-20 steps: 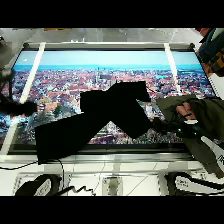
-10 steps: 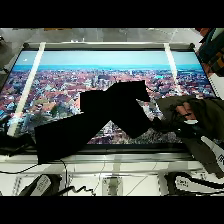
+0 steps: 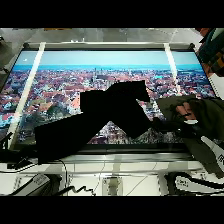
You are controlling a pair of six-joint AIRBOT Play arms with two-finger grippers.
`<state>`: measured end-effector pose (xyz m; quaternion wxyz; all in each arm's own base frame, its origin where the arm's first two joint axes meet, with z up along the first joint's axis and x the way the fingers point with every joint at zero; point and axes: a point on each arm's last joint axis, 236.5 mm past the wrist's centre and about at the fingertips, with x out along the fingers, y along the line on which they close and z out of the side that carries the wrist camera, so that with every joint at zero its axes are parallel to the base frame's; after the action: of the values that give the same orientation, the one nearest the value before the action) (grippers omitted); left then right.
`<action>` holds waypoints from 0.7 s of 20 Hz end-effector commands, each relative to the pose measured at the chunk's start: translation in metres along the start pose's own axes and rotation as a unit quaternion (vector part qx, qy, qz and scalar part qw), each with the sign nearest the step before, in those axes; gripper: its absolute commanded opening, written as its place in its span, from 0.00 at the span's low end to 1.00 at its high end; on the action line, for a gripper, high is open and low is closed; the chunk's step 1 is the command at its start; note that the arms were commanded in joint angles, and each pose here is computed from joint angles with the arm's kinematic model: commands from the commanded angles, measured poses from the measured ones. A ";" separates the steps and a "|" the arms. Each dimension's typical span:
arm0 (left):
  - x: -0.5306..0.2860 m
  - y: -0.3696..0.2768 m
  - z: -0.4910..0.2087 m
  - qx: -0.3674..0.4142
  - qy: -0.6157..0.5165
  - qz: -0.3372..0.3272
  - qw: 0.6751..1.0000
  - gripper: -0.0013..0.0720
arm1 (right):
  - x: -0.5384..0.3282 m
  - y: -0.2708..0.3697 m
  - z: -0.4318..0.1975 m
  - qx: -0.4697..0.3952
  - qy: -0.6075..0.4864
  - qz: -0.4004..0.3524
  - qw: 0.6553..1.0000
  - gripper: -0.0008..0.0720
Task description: Fold the clothes and pants, and hang the long-sleeved shirts on hangers.
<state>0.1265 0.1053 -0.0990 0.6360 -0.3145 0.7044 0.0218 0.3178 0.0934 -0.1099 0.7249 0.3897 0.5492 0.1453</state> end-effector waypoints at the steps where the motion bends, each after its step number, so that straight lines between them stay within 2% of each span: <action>1: 0.010 -0.009 0.022 0.024 -0.039 -0.040 0.998 0.59 | 0.000 0.002 -0.002 0.000 0.005 0.004 1.000 0.04; 10: 0.043 -0.016 0.004 0.063 0.037 -0.039 0.997 0.57 | 0.000 0.003 -0.004 0.001 0.008 0.007 1.000 0.04; 11: 0.048 -0.019 0.001 0.075 0.047 -0.035 0.995 0.47 | 0.000 0.004 -0.004 0.000 0.009 0.008 1.000 0.04; 13: 0.053 -0.026 0.005 0.100 0.052 -0.025 0.993 0.03 | -0.002 0.011 -0.007 -0.012 0.020 0.020 1.000 0.04; 14: 0.053 -0.033 0.009 0.110 0.049 -0.026 0.992 0.03 | -0.004 0.020 -0.007 -0.035 0.027 0.034 0.998 0.04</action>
<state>0.1350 0.0599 -0.1268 0.6117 -0.2967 0.7277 -0.0910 0.3153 0.0996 -0.1038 0.7187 0.3891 0.5521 0.1653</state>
